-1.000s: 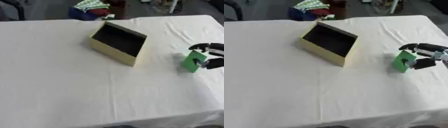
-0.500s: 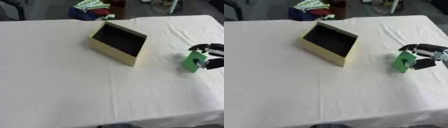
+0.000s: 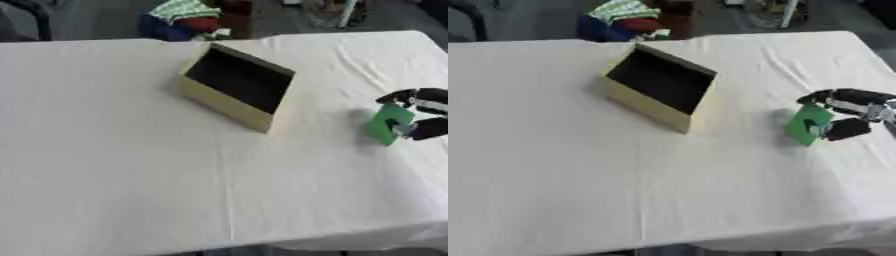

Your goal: Pick up objects on the table and place them in the box.

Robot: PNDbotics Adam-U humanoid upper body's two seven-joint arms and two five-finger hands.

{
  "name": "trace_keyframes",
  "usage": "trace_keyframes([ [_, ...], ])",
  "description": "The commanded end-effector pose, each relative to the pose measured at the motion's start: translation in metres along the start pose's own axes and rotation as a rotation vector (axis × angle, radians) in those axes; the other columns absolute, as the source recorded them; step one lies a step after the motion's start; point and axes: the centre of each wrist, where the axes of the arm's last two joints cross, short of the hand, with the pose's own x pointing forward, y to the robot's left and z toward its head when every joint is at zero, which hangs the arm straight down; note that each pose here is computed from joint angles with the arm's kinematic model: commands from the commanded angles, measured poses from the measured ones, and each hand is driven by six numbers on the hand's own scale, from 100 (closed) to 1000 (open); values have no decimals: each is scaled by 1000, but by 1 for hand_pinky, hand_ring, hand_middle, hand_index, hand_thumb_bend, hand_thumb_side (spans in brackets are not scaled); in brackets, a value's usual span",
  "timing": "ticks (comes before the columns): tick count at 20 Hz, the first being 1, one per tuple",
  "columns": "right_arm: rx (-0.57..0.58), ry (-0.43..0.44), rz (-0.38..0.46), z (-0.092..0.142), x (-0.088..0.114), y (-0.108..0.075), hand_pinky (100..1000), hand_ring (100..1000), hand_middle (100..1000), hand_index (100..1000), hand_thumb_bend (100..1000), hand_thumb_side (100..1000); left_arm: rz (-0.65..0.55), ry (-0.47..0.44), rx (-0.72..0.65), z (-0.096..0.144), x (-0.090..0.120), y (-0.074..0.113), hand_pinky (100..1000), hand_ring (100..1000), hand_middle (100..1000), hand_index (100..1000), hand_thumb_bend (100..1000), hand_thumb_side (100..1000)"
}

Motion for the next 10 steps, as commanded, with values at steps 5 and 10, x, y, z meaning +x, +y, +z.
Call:
trace_keyframes([
  [5, -46, 26, 67, 9, -1, -16, 797, 852, 663, 904, 100, 344, -11, -26, 1, -5, 4, 5, 627, 466, 456, 617, 100, 697],
  [10, -111, 25, 92, 10, 1, -23, 766, 775, 545, 813, 100, 152, -10, -26, 1, -5, 4, 5, 628, 466, 455, 617, 100, 697],
])
